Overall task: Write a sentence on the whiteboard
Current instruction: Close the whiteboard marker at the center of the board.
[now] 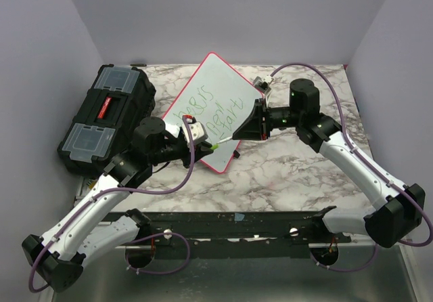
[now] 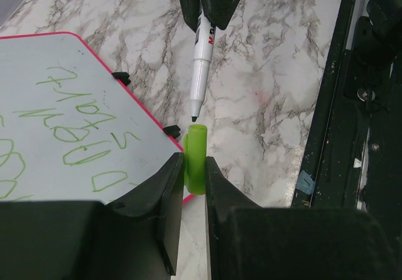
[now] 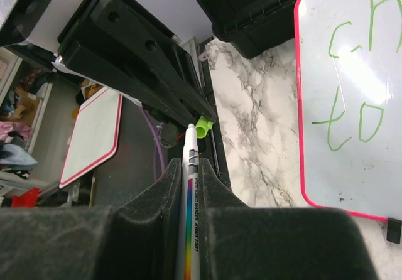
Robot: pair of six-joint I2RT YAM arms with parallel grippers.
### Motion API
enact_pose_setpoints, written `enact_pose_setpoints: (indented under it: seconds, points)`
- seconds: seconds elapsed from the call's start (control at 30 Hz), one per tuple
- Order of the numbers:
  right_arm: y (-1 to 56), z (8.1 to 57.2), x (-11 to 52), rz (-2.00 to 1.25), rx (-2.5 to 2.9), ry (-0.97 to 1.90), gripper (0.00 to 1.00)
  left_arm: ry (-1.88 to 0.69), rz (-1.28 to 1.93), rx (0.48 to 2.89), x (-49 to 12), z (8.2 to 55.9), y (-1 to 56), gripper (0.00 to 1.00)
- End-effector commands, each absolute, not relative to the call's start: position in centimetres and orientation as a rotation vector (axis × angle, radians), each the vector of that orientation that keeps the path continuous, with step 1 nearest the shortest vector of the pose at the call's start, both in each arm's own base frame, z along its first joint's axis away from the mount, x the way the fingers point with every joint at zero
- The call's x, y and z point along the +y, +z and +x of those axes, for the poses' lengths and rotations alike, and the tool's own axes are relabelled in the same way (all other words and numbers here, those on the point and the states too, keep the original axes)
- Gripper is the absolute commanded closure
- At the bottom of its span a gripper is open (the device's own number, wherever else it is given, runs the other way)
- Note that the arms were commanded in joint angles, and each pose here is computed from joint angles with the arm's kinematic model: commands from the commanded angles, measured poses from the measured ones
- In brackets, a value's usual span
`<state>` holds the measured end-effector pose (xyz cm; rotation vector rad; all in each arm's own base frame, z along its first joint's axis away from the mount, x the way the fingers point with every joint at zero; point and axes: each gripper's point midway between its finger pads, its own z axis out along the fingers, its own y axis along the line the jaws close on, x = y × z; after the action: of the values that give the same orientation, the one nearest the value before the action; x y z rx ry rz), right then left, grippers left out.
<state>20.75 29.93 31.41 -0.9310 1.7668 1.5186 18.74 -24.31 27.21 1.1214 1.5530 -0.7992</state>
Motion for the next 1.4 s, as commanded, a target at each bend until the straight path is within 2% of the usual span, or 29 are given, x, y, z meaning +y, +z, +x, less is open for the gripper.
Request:
enact_pose_setpoints:
  seconds: [0.0,1.37]
  points:
    - [31.0,20.8,29.8,-0.93,1.786,1.479,0.99,-0.806,1.117,1.5,-24.3,18.5,28.7,1.0]
    - [27.1,21.1,30.9,-1.009,1.933,1.414,0.99,-0.919,1.211,1.495,-25.6,17.3,28.4,1.0]
